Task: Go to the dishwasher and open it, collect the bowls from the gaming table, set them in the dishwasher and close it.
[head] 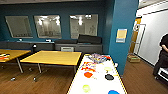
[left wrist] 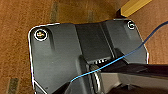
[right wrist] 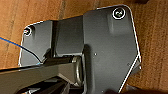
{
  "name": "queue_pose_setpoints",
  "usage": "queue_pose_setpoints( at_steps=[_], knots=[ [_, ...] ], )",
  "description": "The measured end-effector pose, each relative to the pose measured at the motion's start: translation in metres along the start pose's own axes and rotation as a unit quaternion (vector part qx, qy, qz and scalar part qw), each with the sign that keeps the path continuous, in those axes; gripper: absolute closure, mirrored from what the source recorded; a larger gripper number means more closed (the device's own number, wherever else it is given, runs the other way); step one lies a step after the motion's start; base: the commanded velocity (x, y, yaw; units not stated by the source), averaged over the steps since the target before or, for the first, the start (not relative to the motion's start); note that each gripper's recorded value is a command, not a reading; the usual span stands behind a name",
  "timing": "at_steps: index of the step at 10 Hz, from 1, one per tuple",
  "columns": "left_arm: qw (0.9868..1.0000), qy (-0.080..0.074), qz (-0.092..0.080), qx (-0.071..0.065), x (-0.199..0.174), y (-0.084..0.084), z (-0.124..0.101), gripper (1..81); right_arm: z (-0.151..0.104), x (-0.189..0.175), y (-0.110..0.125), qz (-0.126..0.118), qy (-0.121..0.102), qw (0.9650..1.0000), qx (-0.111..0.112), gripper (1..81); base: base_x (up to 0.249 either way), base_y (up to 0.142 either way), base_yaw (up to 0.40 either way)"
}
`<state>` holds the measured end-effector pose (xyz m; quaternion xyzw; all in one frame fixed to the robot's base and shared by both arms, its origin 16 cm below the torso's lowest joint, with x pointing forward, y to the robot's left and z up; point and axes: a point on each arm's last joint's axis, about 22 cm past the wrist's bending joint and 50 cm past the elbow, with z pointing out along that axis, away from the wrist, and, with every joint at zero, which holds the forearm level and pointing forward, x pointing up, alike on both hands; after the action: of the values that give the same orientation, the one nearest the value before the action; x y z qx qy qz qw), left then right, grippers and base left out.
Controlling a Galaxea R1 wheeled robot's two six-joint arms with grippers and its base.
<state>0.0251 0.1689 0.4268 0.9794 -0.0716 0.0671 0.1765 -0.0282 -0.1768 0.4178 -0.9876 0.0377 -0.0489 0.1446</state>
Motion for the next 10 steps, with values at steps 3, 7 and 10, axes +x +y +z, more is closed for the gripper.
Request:
queue_pose_setpoints(
  at_steps=[3,7,10],
  knots=[
    [1.0,0.002,0.0,0.001,0.0028,-0.0007,0.0002,1.0,0.0001,-0.0029,-0.0007,0.0,-0.002,1.0,0.0,1.0,0.0,0.0,-0.211],
    [1.0,0.001,-0.001,0.001,0.0004,-0.0008,-0.0001,1.0,0.0003,-0.0024,-0.0018,0.0,-0.002,1.0,0.001,1.0,0.017,0.0,0.0],
    [1.0,0.001,-0.001,0.0,0.0002,0.0006,0.0002,1.0,0.0005,-0.0023,-0.0026,0.0,-0.002,1.0,0.002,1.0,0.0,0.02,0.0]
  ],
)
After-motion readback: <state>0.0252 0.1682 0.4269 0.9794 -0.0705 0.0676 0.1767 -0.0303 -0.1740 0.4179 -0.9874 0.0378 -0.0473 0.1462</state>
